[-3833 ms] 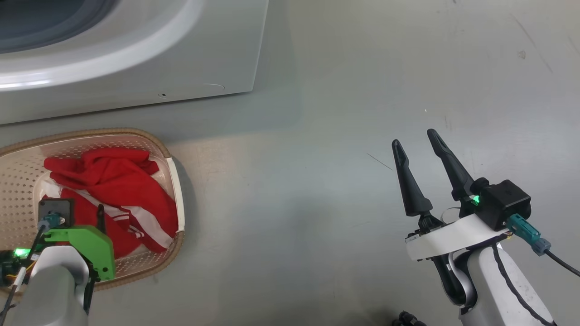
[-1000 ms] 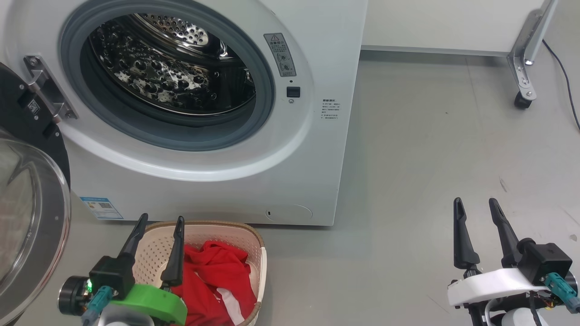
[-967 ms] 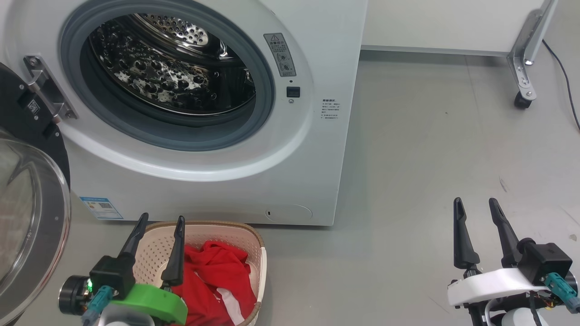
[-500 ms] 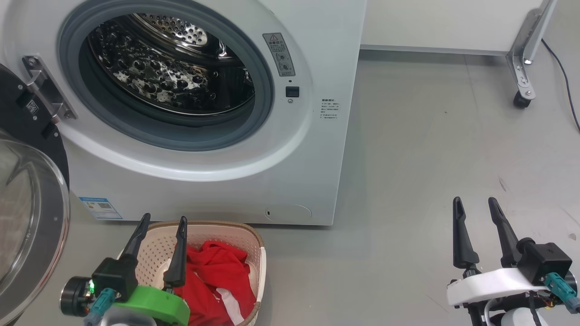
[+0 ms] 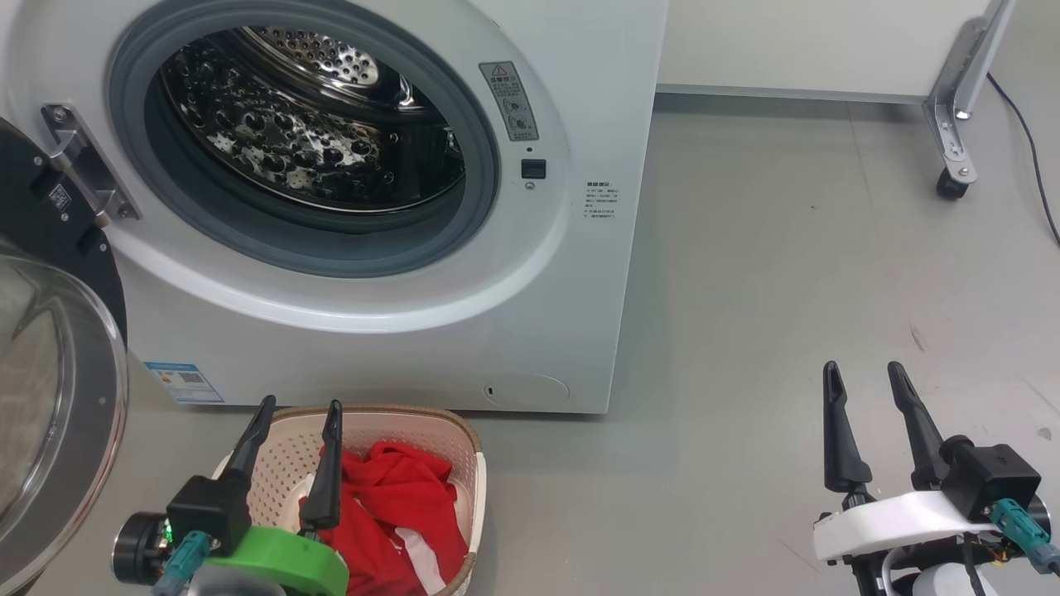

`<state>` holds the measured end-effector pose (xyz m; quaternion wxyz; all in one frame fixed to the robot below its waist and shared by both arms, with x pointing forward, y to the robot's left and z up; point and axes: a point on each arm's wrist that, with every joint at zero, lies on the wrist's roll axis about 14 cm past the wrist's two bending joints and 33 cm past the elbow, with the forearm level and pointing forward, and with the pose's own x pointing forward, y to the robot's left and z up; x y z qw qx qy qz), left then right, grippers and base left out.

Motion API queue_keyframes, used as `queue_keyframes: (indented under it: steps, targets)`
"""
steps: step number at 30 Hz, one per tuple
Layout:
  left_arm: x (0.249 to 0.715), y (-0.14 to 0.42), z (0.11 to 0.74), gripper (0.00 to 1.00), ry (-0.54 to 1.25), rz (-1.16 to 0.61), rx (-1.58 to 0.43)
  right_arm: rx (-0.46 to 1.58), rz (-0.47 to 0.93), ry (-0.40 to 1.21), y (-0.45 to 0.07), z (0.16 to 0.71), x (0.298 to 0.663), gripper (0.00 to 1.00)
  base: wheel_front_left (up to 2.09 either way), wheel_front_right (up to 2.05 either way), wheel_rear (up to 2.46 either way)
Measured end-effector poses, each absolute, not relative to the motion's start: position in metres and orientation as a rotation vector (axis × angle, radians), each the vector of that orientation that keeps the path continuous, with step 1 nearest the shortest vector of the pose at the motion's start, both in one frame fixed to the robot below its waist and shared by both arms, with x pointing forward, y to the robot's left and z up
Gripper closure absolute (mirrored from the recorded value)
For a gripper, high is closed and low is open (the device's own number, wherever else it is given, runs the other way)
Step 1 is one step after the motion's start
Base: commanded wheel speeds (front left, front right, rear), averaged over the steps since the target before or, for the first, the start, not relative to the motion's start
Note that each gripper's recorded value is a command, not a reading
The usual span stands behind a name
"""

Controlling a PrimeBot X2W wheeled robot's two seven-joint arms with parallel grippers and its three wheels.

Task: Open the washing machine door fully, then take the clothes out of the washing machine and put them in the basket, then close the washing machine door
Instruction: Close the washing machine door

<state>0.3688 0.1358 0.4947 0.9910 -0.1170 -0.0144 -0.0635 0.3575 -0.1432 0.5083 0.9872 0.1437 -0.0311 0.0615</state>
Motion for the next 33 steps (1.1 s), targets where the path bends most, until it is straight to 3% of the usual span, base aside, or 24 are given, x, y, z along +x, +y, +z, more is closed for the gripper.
queue_keyframes:
  steps: [14,33]
  targets:
    - [0.368,0.135,0.496,0.00,-0.033,-0.129,-0.233,0.288,0.127,-0.067,-0.142,0.510,0.356,0.00,-0.68,0.68,0.00]
    - [0.369,0.125,0.500,0.00,-0.043,-0.164,-0.213,0.289,0.126,-0.053,-0.142,0.506,0.356,0.00,-1.27,1.27,0.00]
